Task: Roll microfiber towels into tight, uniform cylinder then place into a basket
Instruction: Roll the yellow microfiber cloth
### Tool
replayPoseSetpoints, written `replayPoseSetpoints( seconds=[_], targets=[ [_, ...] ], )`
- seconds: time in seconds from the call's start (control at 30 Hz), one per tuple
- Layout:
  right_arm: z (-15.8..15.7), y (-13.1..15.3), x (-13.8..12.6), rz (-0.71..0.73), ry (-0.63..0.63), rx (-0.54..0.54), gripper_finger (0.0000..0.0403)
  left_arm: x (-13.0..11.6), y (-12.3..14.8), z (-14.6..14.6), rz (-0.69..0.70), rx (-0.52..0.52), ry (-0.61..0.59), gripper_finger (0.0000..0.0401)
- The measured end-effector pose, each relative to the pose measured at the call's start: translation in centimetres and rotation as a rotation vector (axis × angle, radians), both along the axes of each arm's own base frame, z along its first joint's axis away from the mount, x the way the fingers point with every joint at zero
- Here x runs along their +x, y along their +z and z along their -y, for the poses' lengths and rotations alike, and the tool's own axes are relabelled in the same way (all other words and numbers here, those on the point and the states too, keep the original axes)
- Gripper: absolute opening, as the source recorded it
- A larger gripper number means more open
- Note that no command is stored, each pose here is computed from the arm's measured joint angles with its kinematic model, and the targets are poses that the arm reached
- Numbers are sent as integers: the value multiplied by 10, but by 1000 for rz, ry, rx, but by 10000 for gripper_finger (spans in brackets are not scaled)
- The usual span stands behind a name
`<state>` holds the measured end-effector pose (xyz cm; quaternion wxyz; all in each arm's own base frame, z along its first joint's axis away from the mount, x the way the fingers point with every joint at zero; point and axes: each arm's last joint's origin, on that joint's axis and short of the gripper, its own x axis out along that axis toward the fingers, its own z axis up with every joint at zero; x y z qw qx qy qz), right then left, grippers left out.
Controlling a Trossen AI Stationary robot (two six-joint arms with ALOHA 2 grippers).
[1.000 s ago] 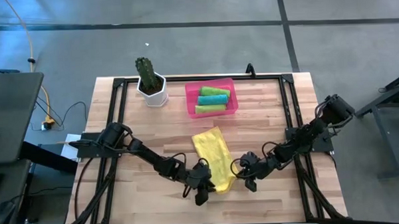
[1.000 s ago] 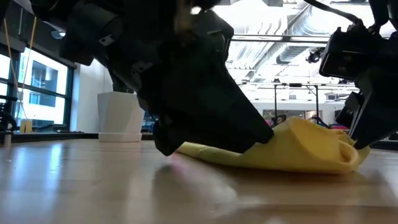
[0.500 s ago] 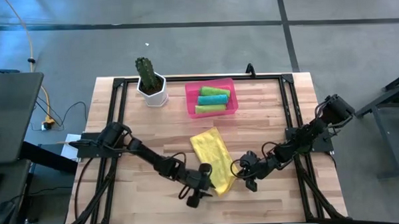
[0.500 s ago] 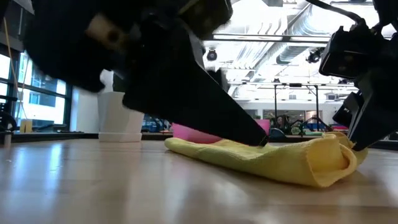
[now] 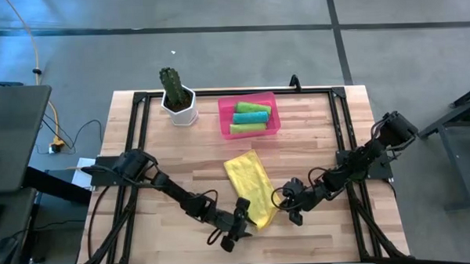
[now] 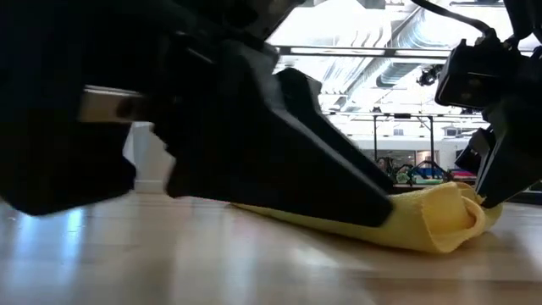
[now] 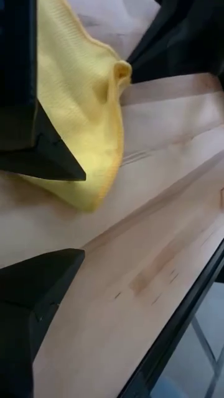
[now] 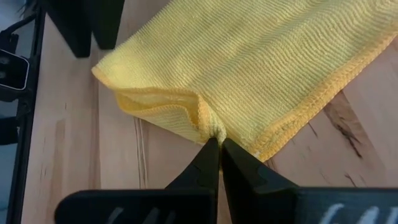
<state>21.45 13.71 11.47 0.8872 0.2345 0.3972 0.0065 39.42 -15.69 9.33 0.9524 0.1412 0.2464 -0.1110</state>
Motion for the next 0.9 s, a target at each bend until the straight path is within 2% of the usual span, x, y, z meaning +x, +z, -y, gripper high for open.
replayPoseSetpoints(
  seconds=[0.2,0.3,0.47,0.6,0.8,0.9],
  targets=[
    [0,0,0,-7,-1,-5,0,17,-4,5,6,36,14,181],
    [0,-1,0,-6,-3,-7,0,19,-6,1,-63,52,42,180],
    [0,-1,-1,-3,9,-18,0,21,-6,-1,-113,-5,81,180],
    [1,0,0,3,8,-31,0,21,-6,-1,-143,-104,128,180],
    [1,0,0,3,8,-31,0,20,-6,-1,-178,-368,328,173],
    [1,0,0,4,8,-32,0,19,-6,0,-177,-431,405,153]
  ],
)
